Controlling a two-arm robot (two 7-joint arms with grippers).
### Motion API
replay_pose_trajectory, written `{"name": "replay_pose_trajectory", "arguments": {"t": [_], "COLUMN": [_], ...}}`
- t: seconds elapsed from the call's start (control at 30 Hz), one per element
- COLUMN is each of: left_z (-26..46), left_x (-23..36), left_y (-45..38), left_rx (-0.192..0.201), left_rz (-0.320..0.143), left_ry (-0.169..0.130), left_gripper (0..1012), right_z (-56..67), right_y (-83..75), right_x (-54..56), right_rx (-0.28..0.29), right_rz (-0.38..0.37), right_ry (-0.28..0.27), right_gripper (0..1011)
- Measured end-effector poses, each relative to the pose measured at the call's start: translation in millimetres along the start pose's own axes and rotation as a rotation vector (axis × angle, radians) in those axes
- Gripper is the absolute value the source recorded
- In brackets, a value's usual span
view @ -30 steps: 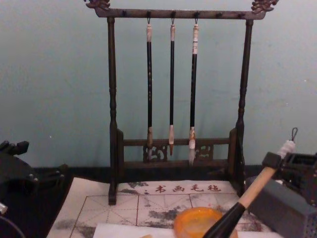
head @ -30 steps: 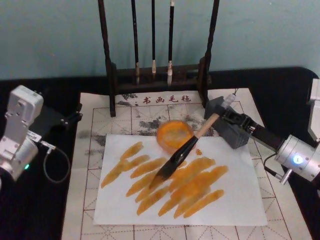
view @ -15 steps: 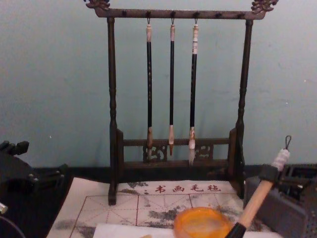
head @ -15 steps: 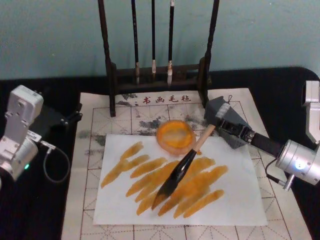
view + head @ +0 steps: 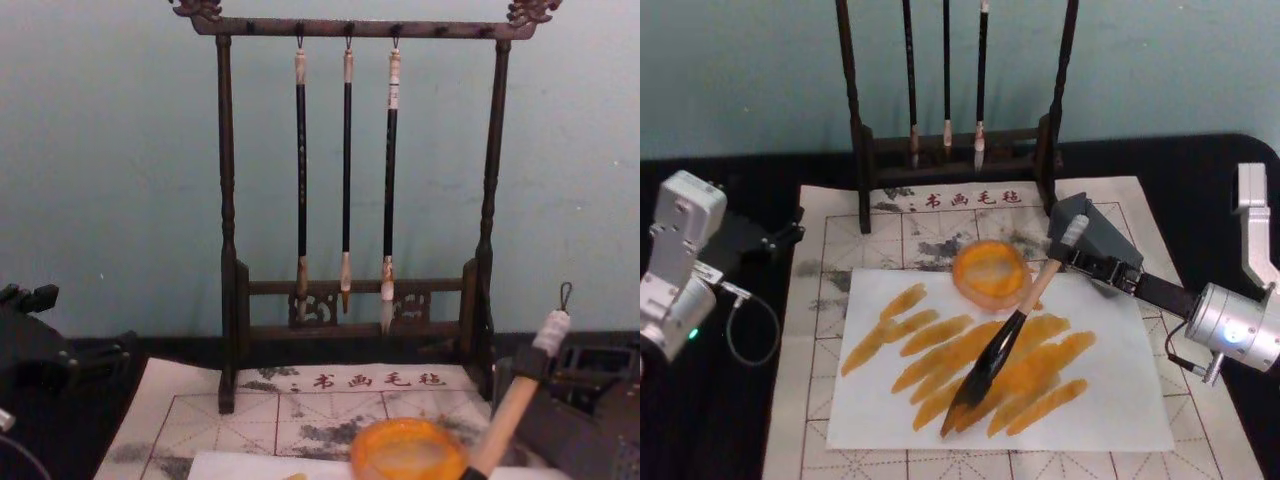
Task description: Pick up the brush from the inkstone, write on the paper, then place the brush back to its original position.
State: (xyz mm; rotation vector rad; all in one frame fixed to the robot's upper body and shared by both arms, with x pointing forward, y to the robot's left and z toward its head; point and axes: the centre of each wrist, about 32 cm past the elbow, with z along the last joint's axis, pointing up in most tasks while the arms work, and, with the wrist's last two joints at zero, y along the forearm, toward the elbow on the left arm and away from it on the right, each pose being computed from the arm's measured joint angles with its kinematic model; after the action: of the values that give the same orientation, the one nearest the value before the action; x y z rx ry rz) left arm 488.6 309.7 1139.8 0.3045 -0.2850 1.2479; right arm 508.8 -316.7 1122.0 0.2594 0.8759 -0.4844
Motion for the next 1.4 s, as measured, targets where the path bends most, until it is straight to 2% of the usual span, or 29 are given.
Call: {"name": "replay_pose_trajectory", "arguments": {"t": [0.67, 1.4], "left_z": [0.0, 0.0], "left_x": [0.0, 0.0], "left_y": [0.0, 0.0], "left_rx": [0.000, 0.000], "left_rz": [0.000, 0.000], "left_ry": [0.000, 0.000], "left_gripper": [1001, 1001], "right_z": [-2.9, -2.9], "right_y": [14.4, 17.5], "right_x": [2.8, 7.9], "right_rx": [-0.046, -0.053], "right_rz": [0.013, -0.013], "right_ry": [0.009, 0.010], "right_gripper": [175, 176]}}
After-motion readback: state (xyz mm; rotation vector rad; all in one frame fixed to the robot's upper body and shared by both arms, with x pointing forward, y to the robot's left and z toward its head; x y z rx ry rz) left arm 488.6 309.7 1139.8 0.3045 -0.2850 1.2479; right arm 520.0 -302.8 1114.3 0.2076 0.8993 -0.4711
